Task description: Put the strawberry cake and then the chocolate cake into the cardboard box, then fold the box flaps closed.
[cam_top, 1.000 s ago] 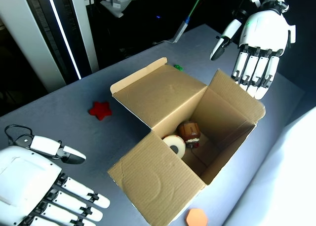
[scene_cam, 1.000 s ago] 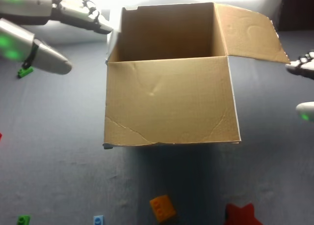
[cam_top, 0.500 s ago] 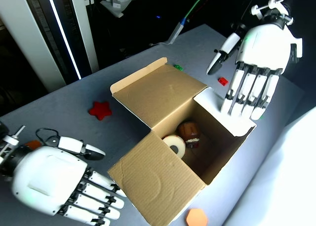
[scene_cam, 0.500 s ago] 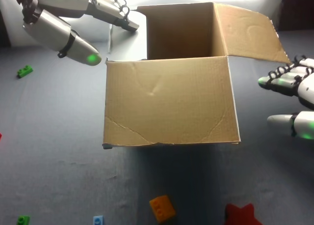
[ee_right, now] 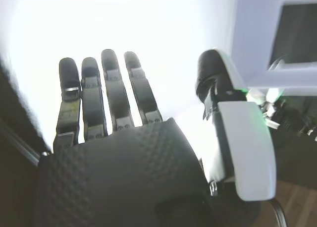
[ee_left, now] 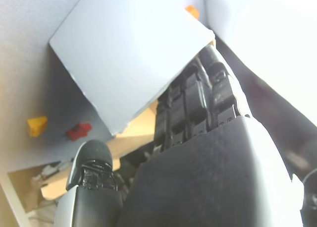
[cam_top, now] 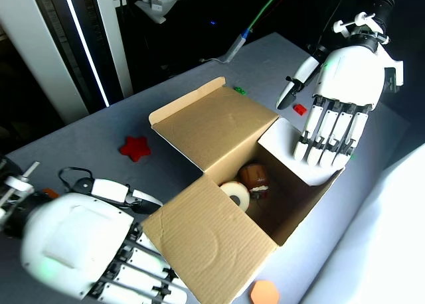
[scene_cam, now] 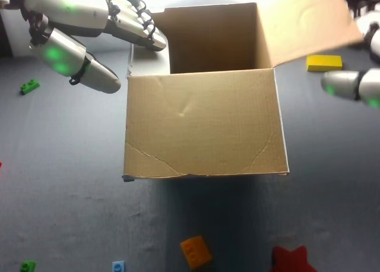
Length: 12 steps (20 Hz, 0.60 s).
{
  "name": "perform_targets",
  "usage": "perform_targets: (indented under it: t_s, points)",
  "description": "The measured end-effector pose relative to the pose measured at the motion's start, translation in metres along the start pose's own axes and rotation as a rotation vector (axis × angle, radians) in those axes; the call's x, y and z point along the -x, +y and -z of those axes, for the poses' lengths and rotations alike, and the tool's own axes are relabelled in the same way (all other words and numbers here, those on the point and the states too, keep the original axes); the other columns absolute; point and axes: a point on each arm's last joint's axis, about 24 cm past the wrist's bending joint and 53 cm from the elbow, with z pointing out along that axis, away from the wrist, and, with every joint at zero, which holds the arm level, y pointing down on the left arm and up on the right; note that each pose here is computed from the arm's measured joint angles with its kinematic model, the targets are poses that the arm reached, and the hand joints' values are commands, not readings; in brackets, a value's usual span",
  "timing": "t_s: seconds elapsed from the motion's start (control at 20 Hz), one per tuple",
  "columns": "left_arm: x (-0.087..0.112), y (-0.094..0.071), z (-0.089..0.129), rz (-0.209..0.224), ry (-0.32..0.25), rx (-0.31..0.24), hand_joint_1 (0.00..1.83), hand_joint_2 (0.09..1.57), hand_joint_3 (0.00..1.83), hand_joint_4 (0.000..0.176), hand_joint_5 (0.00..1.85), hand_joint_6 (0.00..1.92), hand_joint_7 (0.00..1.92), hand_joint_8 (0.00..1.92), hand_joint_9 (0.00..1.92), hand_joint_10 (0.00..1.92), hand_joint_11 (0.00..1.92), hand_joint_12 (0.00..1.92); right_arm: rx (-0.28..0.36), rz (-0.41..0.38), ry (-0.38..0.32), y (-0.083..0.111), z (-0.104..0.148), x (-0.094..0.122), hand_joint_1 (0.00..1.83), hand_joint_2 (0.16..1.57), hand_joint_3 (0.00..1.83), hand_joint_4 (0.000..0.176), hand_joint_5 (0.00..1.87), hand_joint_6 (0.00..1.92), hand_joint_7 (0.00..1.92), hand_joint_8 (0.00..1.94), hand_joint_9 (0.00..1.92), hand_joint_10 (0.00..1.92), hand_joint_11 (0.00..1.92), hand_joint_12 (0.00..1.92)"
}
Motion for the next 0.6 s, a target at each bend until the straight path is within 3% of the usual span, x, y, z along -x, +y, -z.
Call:
perform_targets:
  t_s: [0.1,0.25,0.4,0.5,0.6]
  points:
    - [-0.002,0.001,0.0,0.006,-0.001,0.002,0.0,1.27,0.0,0.0,0.19,0.0,0.26,0.0,0.24,0.0,0.0,0.75,0.039,-0.023,-0.039,0.02,0.0,0.016,0.0,1.27,0.0,0.0,0.17,0.0,0.2,0.0,0.15,0.0,0.0,0.61]
    - [-0.002,0.001,0.001,0.004,-0.003,0.004,0.0,1.27,0.0,0.0,0.2,0.0,0.27,0.0,0.24,0.0,0.0,0.76,0.07,-0.053,-0.027,0.042,-0.004,0.019,0.0,1.26,0.0,0.0,0.17,0.0,0.2,0.0,0.17,0.01,0.0,0.66]
    - [0.004,0.001,0.006,-0.009,-0.003,0.003,0.0,1.27,0.0,0.0,0.19,0.0,0.27,0.0,0.24,0.0,0.0,0.75,0.096,-0.071,0.001,0.058,-0.013,0.008,0.0,1.26,0.0,0.0,0.18,0.01,0.21,0.0,0.18,0.01,0.0,0.66]
    - [0.015,0.003,0.015,-0.013,-0.021,0.005,0.0,1.27,0.0,0.0,0.18,0.0,0.26,0.0,0.24,0.0,0.0,0.75,0.11,-0.079,0.041,0.068,-0.018,-0.007,0.0,1.26,0.0,0.0,0.18,0.0,0.2,0.0,0.17,0.01,0.0,0.56]
    - [0.025,0.016,0.028,-0.008,-0.047,0.041,0.0,1.27,0.0,0.0,0.19,0.01,0.26,0.0,0.24,0.0,0.0,0.76,0.131,-0.058,0.05,0.079,-0.022,-0.014,0.0,1.26,0.0,0.0,0.18,0.0,0.22,0.0,0.18,0.01,0.0,0.61]
